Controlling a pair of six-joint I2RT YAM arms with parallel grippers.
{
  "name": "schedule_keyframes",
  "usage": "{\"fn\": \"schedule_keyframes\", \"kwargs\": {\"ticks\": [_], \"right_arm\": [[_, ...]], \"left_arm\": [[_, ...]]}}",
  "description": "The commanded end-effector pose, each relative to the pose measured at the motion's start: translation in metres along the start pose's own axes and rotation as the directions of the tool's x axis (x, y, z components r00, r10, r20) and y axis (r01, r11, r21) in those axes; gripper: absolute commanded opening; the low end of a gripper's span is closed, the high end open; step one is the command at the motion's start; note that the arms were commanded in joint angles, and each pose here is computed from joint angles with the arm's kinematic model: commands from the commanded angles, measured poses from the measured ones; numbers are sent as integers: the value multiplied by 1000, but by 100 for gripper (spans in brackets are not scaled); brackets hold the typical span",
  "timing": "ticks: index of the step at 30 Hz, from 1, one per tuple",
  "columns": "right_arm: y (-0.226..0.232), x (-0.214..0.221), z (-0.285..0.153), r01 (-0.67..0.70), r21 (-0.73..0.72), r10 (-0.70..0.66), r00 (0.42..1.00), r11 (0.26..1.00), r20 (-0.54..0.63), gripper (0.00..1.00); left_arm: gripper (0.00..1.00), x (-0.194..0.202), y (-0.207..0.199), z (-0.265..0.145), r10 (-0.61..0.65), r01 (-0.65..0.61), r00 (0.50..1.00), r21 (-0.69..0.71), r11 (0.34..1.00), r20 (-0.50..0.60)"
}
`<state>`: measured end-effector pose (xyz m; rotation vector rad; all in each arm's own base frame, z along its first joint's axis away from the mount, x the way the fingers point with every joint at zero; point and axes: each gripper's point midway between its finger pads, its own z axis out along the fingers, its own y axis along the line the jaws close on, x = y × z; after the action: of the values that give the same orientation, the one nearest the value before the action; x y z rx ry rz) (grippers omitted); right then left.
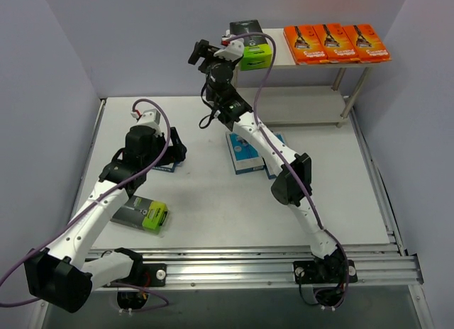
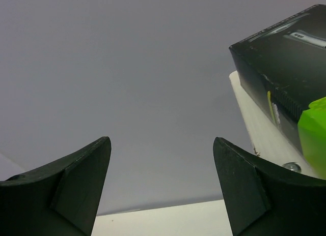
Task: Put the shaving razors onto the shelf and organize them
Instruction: Place the shaving razor onto shelf
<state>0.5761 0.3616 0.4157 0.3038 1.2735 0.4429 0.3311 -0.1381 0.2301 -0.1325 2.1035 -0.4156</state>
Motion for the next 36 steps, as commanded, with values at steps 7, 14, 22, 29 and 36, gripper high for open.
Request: {"fn": "schedule_keyframes", "kwargs": {"ticks": [7,14,22,29,36], "right_arm": [[-20,-38,17,-115,52,108,987,992,118,77],[-30,-41,22,-124,70,113,984,990,141,77],[-43,-44,26,-128,103,110,981,986,160,78],[-54,-50,30,-140,128,115,976,982,186,79],[-66,-53,32,-143,164,108,973,976,202,80]], "left_arm": [[94,-15,-8,-1,6,-7,1000,15,1000,31],[94,-12,-8,1,10,-10,1000,16,1000,20],[94,-9,-8,5,11,-11,1000,14,1000,9],[94,-8,-9,6,12,-12,1000,20,1000,1],[94,-4,-11,9,17,-17,1000,26,1000,-11]]}}
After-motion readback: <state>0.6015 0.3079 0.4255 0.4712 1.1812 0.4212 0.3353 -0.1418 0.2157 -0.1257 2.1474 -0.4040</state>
